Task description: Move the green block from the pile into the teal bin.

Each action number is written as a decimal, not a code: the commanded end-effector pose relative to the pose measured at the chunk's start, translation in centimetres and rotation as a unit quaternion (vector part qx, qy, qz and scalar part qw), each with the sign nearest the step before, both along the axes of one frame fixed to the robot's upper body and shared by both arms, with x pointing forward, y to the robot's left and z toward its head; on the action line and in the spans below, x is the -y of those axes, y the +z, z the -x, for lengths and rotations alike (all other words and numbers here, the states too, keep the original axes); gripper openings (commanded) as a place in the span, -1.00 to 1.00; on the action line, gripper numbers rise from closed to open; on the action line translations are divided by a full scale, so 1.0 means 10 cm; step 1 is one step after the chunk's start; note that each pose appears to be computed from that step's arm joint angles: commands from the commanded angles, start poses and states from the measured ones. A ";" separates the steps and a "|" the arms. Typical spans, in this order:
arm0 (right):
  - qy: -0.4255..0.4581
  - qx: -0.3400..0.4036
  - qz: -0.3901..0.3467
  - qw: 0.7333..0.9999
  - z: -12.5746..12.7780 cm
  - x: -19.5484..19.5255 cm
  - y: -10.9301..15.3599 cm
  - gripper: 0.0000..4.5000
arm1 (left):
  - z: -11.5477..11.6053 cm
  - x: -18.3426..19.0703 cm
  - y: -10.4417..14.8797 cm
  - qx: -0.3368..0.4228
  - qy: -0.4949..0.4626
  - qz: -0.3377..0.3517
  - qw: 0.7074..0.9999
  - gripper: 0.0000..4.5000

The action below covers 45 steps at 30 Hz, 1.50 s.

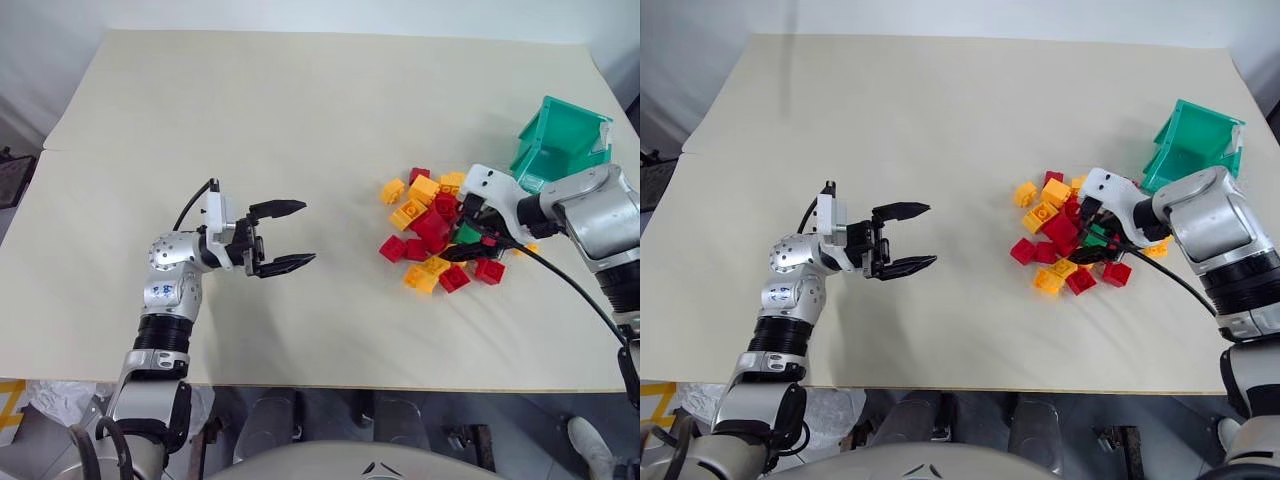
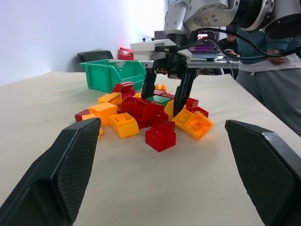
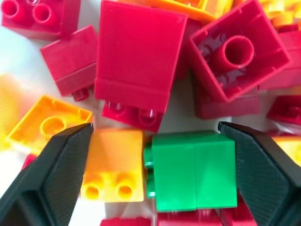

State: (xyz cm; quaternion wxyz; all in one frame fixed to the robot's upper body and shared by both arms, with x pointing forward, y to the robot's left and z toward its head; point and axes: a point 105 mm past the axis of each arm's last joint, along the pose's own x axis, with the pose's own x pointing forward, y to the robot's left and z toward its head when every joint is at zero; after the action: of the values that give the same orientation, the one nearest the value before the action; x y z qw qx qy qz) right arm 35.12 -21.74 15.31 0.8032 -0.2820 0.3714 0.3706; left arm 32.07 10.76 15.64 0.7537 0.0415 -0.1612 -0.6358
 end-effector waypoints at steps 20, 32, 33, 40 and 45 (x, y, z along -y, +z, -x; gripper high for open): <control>-0.152 0.303 -0.027 0.940 -0.06 0.86 1.11 -0.06 | -0.08 0.32 0.15 0.021 -0.015 0.001 1.000 1.00; -0.240 0.393 -0.021 0.887 -0.67 1.19 1.03 0.10 | -0.63 0.80 0.32 0.023 0.101 -0.040 0.994 1.00; -0.241 0.394 -0.021 0.887 -0.70 1.19 1.01 0.29 | -0.65 0.81 0.35 0.025 0.106 -0.041 0.993 1.00; -0.220 0.409 -0.030 0.885 -0.76 1.11 1.07 0.99 | -0.76 0.80 0.43 0.011 0.132 -0.050 0.990 1.00; -0.192 0.416 -0.050 0.888 -0.67 1.06 1.16 0.99 | -0.70 0.64 0.39 0.002 0.117 -0.056 0.992 1.00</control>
State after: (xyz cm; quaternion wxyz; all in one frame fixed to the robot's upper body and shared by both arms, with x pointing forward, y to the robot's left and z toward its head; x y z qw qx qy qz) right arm 42.65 -32.03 24.60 0.9512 -0.2921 0.0646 0.0750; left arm 39.50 3.91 18.39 0.8256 0.1050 -0.0965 -0.5459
